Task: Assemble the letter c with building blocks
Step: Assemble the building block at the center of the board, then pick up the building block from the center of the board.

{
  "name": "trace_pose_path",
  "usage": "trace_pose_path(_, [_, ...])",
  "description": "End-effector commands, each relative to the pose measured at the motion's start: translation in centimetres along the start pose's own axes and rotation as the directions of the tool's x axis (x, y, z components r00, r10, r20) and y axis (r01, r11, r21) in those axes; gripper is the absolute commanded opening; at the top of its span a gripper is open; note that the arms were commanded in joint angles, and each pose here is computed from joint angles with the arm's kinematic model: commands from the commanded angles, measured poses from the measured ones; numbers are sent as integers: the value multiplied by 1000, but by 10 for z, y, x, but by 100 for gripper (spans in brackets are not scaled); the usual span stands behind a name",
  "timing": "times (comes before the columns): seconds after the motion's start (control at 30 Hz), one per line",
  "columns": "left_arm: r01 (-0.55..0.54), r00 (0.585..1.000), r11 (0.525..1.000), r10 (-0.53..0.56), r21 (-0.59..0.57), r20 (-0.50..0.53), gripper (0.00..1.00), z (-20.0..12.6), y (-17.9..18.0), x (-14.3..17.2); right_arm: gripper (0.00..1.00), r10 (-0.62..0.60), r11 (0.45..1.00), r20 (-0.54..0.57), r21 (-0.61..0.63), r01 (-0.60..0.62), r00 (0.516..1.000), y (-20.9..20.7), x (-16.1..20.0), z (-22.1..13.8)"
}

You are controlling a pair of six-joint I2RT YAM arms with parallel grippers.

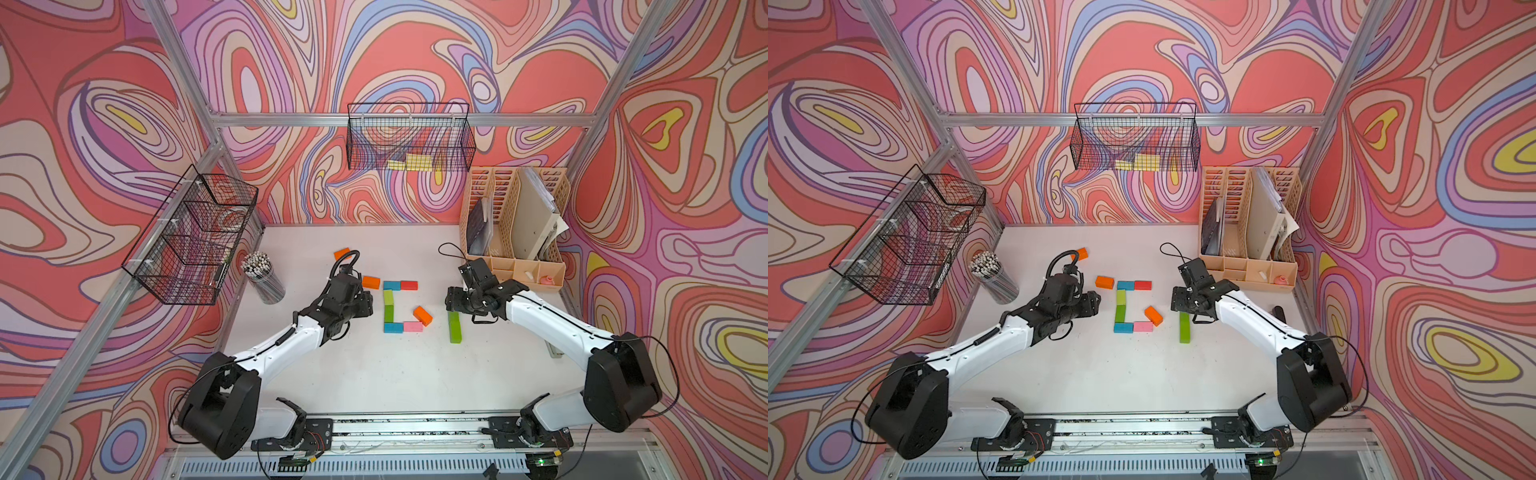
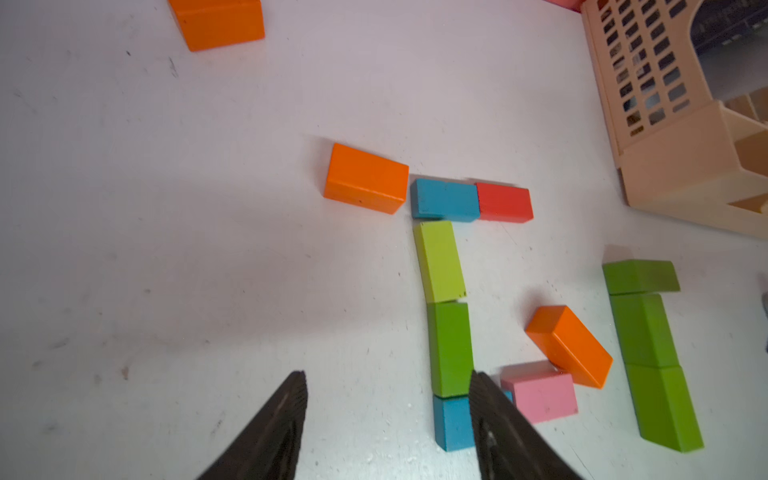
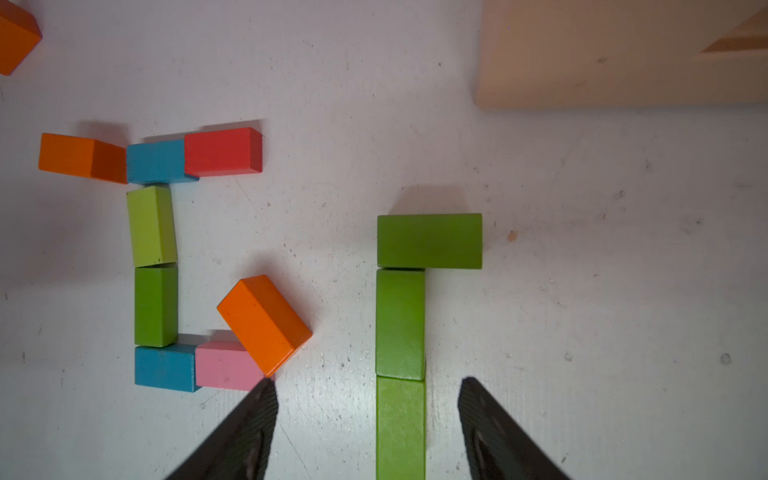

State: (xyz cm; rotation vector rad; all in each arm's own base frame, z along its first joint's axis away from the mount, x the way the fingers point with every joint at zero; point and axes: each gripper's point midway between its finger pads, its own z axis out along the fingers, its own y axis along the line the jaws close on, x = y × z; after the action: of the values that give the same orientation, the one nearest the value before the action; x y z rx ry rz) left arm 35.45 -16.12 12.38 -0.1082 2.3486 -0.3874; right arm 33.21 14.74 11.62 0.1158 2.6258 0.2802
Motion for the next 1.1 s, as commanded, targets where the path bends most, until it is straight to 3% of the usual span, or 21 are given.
trace_pose_path(0.0, [-40,999,989,35,-143,-39,77,12,24,-8,75,-25,999,31,-41,26,999,5,-13,-1])
trace_pose_path(0.2, [-155,985,972,137,-178,-107,77,43,23,-22,76,-7,997,31,-71,9,999,-4,-9,2])
trace_pose_path(0.5, [-282,949,953,260,-113,-176,80,88,8,-28,76,14,996,25,-92,-12,1000,-13,-7,4])
trace_pose_path(0.67, [-296,933,951,268,-87,-242,83,108,12,-21,76,24,994,19,-104,-22,1000,-15,-7,7])
trace_pose_path(0.83, [-288,935,956,266,-64,-237,86,117,9,-20,76,39,994,2,-107,-38,999,-20,-5,13])
trace_pose_path(0.87, [-286,934,957,265,-53,-239,99,118,7,-20,76,42,993,-1,-107,-42,999,-22,-5,14])
trace_pose_path(1.07, [-277,931,960,258,-38,-258,98,128,4,-16,74,51,992,-4,-113,-51,999,-25,-6,15])
